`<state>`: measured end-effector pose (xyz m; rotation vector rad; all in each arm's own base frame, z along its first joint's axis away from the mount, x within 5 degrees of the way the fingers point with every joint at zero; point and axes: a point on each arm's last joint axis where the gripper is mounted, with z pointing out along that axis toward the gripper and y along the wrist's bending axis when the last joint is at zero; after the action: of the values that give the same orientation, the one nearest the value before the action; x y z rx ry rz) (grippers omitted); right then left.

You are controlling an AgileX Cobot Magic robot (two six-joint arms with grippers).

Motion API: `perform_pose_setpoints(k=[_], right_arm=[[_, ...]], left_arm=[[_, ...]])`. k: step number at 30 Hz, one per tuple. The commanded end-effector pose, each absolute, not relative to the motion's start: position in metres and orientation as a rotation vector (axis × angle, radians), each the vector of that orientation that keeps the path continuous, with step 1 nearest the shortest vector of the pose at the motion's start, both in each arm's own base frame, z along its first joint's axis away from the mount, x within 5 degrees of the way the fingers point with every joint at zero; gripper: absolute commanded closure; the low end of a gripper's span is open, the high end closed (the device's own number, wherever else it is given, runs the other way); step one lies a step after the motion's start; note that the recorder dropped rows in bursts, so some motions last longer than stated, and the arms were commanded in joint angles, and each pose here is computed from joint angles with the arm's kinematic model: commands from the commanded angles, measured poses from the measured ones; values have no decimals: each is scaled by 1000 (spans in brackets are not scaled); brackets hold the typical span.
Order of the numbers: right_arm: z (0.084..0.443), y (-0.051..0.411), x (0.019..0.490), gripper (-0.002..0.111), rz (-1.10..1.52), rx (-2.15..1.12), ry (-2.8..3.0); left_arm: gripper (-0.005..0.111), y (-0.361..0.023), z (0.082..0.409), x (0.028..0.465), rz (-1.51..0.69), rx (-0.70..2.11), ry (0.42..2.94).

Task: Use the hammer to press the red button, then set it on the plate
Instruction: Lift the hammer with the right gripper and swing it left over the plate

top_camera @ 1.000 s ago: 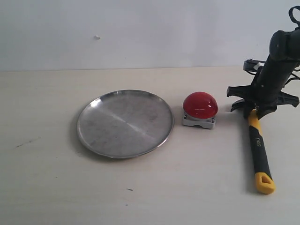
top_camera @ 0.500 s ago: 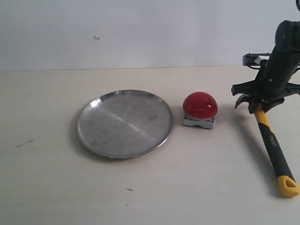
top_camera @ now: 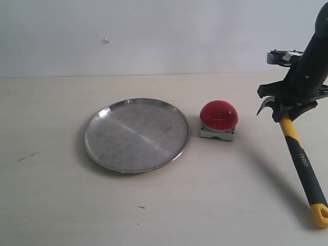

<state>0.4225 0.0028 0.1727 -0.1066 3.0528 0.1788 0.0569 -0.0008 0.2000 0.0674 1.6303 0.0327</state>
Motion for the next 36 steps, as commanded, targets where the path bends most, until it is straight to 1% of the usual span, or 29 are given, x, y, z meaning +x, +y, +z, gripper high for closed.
perform_pose_setpoints(k=[1,10,17,20,27,30,31,32,36], right_arm=[[201,3,413,108,214,-161,3040],[235,18,400,108,453,-274,2972],[245,25,397,108,569,-337,2899],[243,32,395,108,679,-396,2857],[233,52,387,108,1032,-421,2711],[227,65,382,108,1304,-380,2524],[225,68,380,108,1344,-379,2486],[220,73,377,108,1440,-347,2384],[205,77,367,108,1570,-232,2178]], left_arm=[[107,-1,200,56,30,65,1622],[107,-1,200,56,30,65,1622],[107,-1,200,56,30,65,1622],[107,-1,200,56,30,65,1622],[107,-1,200,56,30,65,1622],[107,-1,200,56,30,65,1622],[107,-1,200,56,30,65,1622],[107,-1,200,56,30,65,1622],[107,-1,200,56,30,65,1622]])
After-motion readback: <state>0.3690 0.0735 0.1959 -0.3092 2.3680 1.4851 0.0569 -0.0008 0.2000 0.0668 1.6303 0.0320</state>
